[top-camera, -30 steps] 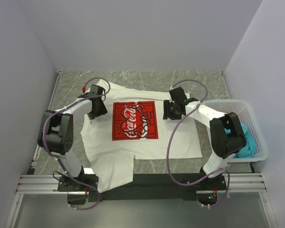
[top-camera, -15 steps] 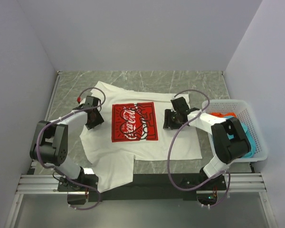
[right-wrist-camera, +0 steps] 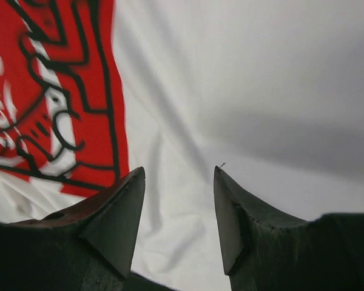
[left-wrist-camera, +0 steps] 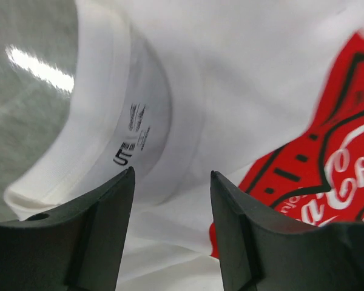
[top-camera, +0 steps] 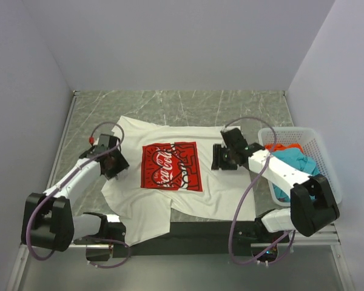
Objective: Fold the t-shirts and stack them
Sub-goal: Fold the tshirt
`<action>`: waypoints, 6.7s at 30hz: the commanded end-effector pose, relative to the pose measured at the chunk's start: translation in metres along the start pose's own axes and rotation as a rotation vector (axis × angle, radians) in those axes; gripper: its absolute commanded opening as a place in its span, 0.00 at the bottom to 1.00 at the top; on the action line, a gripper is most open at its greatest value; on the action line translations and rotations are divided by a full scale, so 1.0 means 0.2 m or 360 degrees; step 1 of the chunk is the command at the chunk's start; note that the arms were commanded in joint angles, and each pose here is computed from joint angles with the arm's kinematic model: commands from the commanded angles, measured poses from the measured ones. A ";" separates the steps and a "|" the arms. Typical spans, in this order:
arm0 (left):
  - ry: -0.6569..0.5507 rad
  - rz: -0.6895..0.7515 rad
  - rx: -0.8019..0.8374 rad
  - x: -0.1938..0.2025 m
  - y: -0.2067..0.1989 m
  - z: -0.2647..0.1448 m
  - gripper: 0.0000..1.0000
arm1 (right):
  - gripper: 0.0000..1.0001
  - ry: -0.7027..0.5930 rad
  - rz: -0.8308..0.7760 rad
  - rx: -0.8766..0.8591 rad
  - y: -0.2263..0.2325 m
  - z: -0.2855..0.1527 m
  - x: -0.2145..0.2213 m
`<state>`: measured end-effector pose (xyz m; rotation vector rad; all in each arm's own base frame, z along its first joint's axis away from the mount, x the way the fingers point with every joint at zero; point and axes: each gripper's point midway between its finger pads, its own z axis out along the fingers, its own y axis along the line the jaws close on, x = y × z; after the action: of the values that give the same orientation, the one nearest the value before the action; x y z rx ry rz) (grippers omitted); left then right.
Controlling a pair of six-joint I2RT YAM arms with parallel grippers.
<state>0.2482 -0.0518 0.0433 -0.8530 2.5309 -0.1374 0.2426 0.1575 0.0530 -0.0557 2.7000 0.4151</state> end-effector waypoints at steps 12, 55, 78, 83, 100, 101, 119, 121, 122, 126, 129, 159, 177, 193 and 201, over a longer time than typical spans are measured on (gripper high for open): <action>-0.0550 0.0452 0.0130 -1.06 -0.42 0.11 0.60 | 0.48 -0.0597 -0.0002 0.0313 -0.23 -0.18 -0.98; -0.0153 0.0676 0.0013 -0.84 -0.31 0.71 0.07 | 0.52 -0.0413 0.0145 0.0514 -0.57 0.18 -1.18; -0.0128 0.0647 0.0003 -0.82 -0.29 0.67 0.01 | 0.56 -0.0338 0.0745 0.0722 -0.75 0.40 -1.25; -0.0110 0.0633 0.0003 -0.79 -0.28 0.66 0.01 | 0.57 -0.0275 0.0744 0.0731 -0.75 0.42 -1.22; -0.0098 0.0629 0.0022 -0.78 -0.29 0.65 0.01 | 0.33 -0.0156 0.0671 0.0700 -0.78 0.48 -1.21; -0.0099 0.0632 0.0020 -0.78 -0.29 0.65 0.01 | 0.31 -0.0154 0.0664 0.0701 -0.78 0.48 -1.22; -0.0300 0.0471 0.0083 -1.01 -0.30 0.48 0.01 | 0.00 -0.0517 0.0541 0.0498 -0.67 0.26 -1.50; -0.0324 0.0464 0.0108 -1.03 -0.31 0.45 0.01 | 0.00 -0.0569 0.0520 0.0487 -0.66 0.20 -1.55; -0.0340 0.0464 0.0119 -1.05 -0.32 0.44 0.01 | 0.00 -0.0607 0.0501 0.0480 -0.65 0.17 -1.58; -0.0357 0.0460 0.0136 -1.08 -0.34 0.43 0.01 | 0.00 -0.0701 0.0452 0.0421 -0.60 0.08 -1.66; -0.0363 0.0454 0.0158 -1.08 -0.36 0.42 0.01 | 0.00 -0.0725 0.0439 0.0402 -0.59 0.05 -1.67; -0.0488 0.0298 0.0142 -1.06 -0.29 0.34 0.20 | 0.00 -0.0733 0.0362 0.0263 -0.52 -0.01 -1.58; -0.0470 0.0307 0.0276 -1.14 -0.37 0.52 0.56 | 0.00 -0.0631 0.0332 0.0185 -0.51 0.12 -1.53; -0.0427 0.0397 0.0317 -1.13 -0.46 0.56 0.50 | 0.00 -0.0615 0.0345 0.0177 -0.51 0.16 -1.52; -0.0364 0.0419 0.0270 -1.09 -0.45 0.63 0.40 | 0.00 -0.0603 0.0342 0.0191 -0.52 0.17 -1.50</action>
<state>0.4998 0.0121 0.0350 -0.4595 2.3499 -0.1643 0.5287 0.0664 0.1029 0.3231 2.4096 0.2884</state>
